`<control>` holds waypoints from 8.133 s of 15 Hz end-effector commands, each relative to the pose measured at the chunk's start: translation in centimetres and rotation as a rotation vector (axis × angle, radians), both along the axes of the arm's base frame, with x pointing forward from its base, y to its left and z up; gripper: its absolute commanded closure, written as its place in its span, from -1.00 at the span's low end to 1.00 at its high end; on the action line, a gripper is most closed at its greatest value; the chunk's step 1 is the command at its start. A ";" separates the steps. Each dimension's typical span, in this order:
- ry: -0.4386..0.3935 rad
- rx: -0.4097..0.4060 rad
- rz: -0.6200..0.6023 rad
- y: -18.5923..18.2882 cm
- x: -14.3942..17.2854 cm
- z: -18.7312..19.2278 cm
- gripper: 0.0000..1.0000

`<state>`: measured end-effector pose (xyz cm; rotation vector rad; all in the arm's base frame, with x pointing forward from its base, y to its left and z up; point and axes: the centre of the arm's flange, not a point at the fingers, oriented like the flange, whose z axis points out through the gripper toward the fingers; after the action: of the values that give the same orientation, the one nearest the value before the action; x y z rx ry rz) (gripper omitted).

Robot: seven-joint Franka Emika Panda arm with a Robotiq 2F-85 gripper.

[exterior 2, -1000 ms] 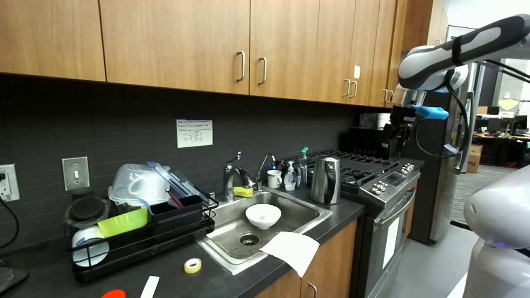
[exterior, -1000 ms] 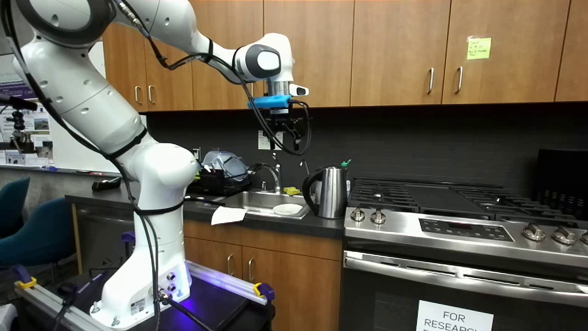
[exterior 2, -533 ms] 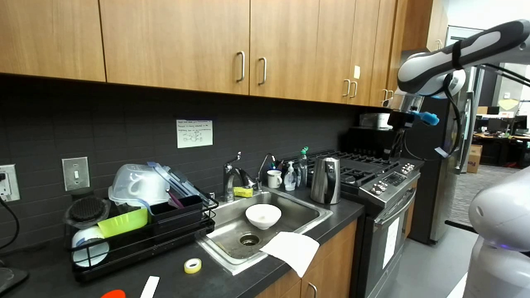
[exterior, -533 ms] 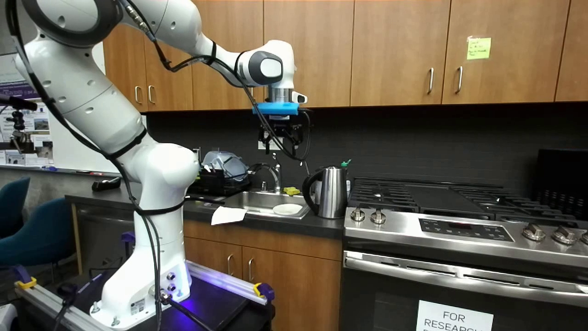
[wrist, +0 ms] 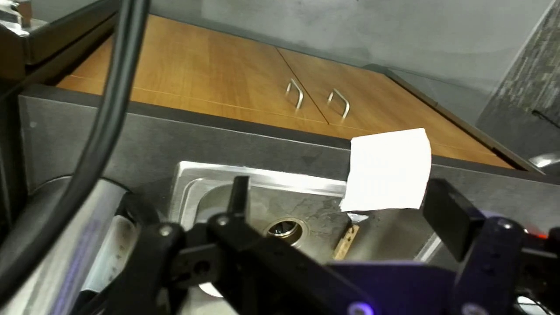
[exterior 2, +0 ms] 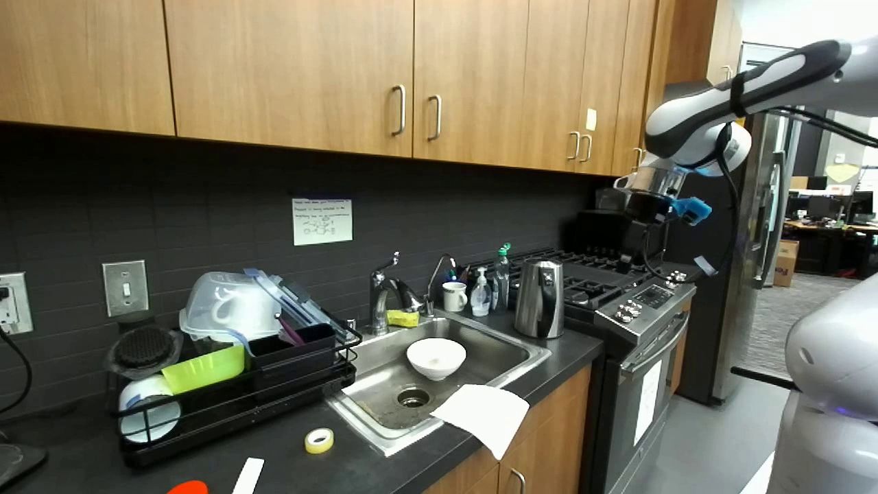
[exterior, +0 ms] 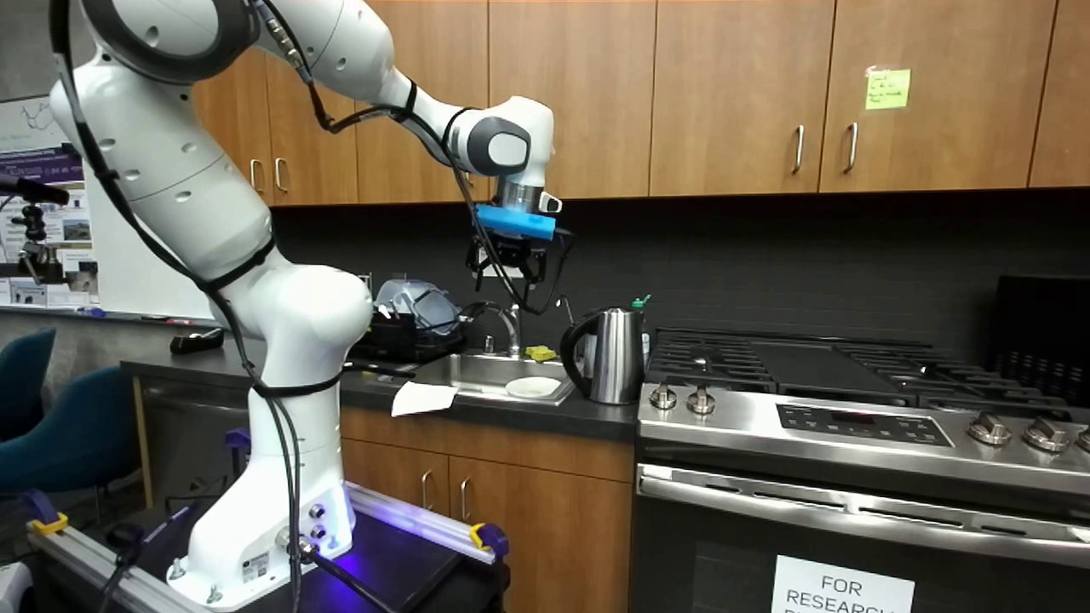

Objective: Use the paper towel to clean the surface

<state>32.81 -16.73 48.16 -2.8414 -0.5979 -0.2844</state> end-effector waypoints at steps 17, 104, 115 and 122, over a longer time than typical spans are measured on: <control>0.150 0.299 -0.148 16.0 9.0 -11.8 -1.00; 0.223 -0.225 -0.384 23.8 12.1 -25.6 0.99; 0.192 -0.209 -0.527 16.9 11.0 -25.0 0.99; 0.196 -0.171 -0.601 14.7 9.7 -25.8 0.99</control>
<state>44.34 -0.98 23.18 -3.1183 0.2482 -0.0481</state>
